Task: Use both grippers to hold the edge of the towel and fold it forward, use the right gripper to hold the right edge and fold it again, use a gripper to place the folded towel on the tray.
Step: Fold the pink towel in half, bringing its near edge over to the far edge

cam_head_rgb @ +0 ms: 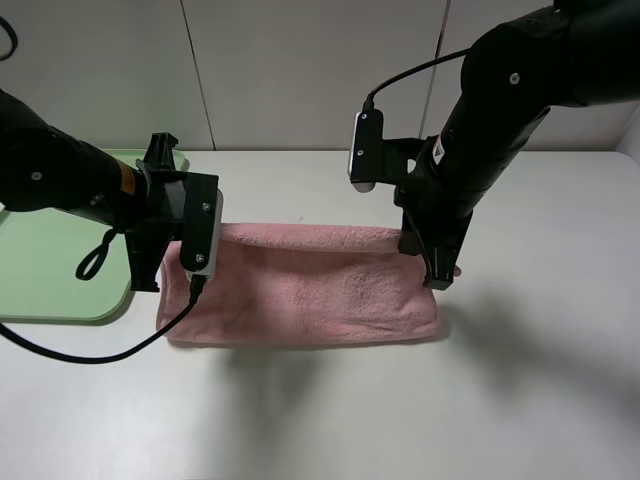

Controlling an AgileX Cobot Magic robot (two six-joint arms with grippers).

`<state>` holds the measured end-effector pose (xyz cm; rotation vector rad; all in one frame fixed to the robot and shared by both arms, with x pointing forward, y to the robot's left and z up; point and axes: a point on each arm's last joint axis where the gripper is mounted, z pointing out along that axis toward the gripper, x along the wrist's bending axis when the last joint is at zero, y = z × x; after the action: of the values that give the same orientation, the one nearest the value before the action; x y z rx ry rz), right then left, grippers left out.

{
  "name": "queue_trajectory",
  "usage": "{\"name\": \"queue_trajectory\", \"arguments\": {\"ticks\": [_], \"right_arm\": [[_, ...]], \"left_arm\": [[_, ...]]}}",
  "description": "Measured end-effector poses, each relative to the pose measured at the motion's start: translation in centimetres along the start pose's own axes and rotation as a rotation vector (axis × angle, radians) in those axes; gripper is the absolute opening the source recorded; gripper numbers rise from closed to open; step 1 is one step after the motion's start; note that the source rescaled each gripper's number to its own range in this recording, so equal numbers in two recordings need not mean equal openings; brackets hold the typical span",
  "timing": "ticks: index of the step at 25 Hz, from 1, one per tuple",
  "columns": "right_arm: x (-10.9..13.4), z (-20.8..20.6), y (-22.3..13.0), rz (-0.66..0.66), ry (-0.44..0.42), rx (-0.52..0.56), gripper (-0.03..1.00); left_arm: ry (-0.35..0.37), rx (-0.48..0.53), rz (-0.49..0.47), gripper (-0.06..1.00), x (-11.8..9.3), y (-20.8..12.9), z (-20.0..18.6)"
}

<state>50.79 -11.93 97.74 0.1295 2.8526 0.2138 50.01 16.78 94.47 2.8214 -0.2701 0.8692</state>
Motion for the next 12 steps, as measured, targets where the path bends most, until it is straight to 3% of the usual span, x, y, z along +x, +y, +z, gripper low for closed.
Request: {"name": "queue_trajectory", "arguments": {"ticks": [6,9,11,12], "right_arm": [[-0.16,-0.01,-0.06,0.004,-0.017,0.007,0.00],[-0.27,-0.01,0.03,0.006,-0.029,-0.002,0.00],[-0.34,-0.01,0.01,0.044,-0.034,-0.004,0.13],[-0.34,-0.01,-0.02,0.075,-0.034,-0.002,0.32]], "left_arm": [[0.013,-0.008,0.009,0.00,0.11,0.08,0.05],[0.014,-0.008,0.005,0.07,0.12,0.05,0.05],[0.010,-0.009,-0.029,0.22,0.09,0.05,0.05],[0.008,-0.010,-0.055,0.35,0.08,0.06,0.05]]}}
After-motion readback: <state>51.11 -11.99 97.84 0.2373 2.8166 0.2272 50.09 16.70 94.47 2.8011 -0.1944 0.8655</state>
